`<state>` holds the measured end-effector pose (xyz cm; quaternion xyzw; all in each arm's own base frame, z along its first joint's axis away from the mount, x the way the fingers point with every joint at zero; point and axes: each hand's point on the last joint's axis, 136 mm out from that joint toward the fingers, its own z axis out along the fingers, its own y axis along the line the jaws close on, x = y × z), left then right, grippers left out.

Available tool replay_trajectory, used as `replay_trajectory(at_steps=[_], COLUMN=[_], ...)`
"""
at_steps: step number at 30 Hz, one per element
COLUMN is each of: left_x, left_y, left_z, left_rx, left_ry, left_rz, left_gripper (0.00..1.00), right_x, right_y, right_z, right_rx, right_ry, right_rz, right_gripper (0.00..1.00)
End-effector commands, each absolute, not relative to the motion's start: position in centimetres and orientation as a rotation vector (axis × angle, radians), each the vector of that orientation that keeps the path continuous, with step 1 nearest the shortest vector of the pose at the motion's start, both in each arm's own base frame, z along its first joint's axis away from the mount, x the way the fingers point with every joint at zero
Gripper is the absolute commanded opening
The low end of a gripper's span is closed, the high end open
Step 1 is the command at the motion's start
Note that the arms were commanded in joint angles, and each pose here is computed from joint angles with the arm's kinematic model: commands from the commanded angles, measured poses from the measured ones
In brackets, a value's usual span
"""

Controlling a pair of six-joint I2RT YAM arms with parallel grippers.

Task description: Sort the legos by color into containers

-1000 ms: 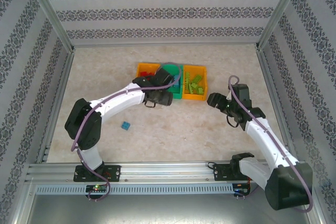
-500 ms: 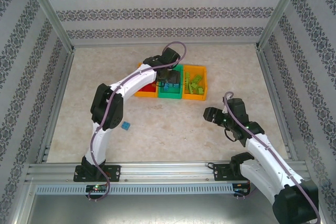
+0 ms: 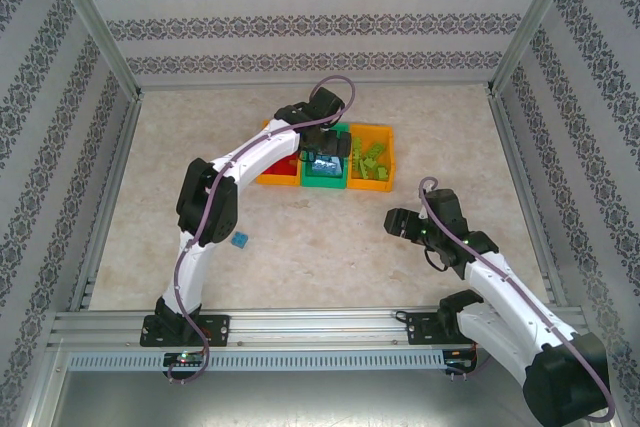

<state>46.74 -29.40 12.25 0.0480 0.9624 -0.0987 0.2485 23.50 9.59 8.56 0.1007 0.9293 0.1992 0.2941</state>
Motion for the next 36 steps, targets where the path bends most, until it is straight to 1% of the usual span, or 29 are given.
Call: replay_trajectory(at_steps=[1,4,8,14,18,21,24,27,29,32,36], left_x=[45.7,44.4,41.4,34.0,28.5,24.6,21.7,20.2,19.9,20.3,20.5], left_y=[-28.0,-26.7,-23.5,-16.4,-12.6,-9.9,-9.1,-8.6,-8.8,-9.5,-10.3], left_z=[14.3,15.4,16.5,15.9,14.0,11.9,9.8,8.1,7.4,6.6,5.4], left_rx=[0.095,0.069,0.038,-0.078,-0.110,-0.255,-0.440,-0.603,-0.652,-0.617,-0.522], left_ry=[2.605,2.579,2.560,2.587,2.644,2.693,2.731,2.729,2.725,2.737,2.816], left_rz=[-0.237,-0.220,-0.154,0.004,0.045,0.082,0.017,-0.030,-0.061,-0.098,-0.067], left_gripper=[1.00,0.99,0.99,0.99,0.99,0.99,0.99,1.00,1.00,1.00,1.00], right_x=[24.1,24.1,24.2,24.6,25.0,25.5,25.9,26.3,26.4,26.5,26.5], right_y=[9.7,9.8,10.0,10.2,10.6,10.9,11.2,11.5,11.7,11.9,11.9], right_z=[9.4,9.4,9.5,9.1,8.8,8.8,8.8,8.7,8.5,8.4,8.2], right_rx=[0.229,0.224,0.214,0.207,0.180,0.157,0.150,0.154,0.149,0.139,0.133], right_ry=[2.450,2.452,2.455,2.455,2.468,2.481,2.489,2.492,2.498,2.500,2.508], right_rz=[0.510,0.509,0.512,0.516,0.514,0.513,0.511,0.520,0.525,0.528,0.524], right_gripper=[0.79,0.80,0.80,0.80,0.80,0.80,0.81,0.81,0.81,0.81,0.82])
